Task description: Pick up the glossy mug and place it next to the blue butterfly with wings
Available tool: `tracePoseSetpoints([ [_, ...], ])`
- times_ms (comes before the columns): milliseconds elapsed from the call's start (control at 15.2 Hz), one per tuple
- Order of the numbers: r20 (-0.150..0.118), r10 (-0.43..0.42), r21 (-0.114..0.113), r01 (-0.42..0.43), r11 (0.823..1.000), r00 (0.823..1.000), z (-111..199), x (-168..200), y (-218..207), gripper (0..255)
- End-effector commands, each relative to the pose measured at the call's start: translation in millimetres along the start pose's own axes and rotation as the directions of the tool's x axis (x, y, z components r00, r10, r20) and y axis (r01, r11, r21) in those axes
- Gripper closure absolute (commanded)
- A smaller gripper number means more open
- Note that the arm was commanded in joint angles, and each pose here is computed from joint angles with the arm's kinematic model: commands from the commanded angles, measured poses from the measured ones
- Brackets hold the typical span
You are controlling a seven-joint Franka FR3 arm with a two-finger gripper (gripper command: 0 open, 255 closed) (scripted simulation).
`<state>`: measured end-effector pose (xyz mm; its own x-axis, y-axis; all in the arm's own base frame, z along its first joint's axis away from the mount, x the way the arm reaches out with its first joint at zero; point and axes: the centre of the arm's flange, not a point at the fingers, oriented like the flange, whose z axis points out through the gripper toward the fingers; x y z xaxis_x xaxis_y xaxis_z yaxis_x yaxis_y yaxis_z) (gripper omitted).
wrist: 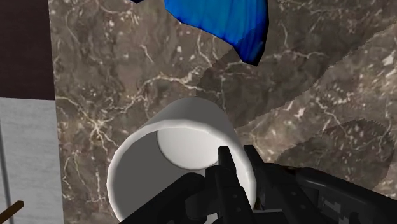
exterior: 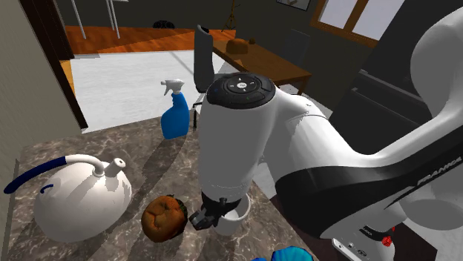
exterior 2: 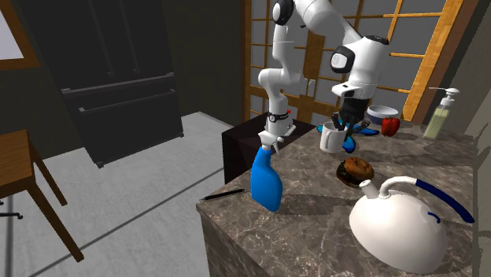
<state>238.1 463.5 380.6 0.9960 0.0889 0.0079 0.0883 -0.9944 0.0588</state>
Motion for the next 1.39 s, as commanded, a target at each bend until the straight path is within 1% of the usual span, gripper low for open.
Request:
tracePoseSetpoints([
  [0,0.000,0.000,0.001,0.000,1.000,1.000,11.0,0.0,-2.5,255],
  [132,0.000,0.000,0.001,0.000,1.000,1.000,21.0,-0.1,-3.1,255],
  [594,0.000,0.000,0.001,0.000,1.000,1.000,21.0,-0.1,-3.1,255],
  [660,0.000,0.000,0.001,0.000,1.000,1.000,21.0,-0.1,-3.1,0],
  [990,0.000,0.000,0.001,0.000,1.000,1.000,21.0,-0.1,-3.1,0],
  [1254,0.000,0.000,0.001,0.000,1.000,1.000,-29.0,-0.1,-3.1,0],
  [1320,0.000,0.000,0.001,0.000,1.000,1.000,-29.0,-0.1,-3.1,0],
])
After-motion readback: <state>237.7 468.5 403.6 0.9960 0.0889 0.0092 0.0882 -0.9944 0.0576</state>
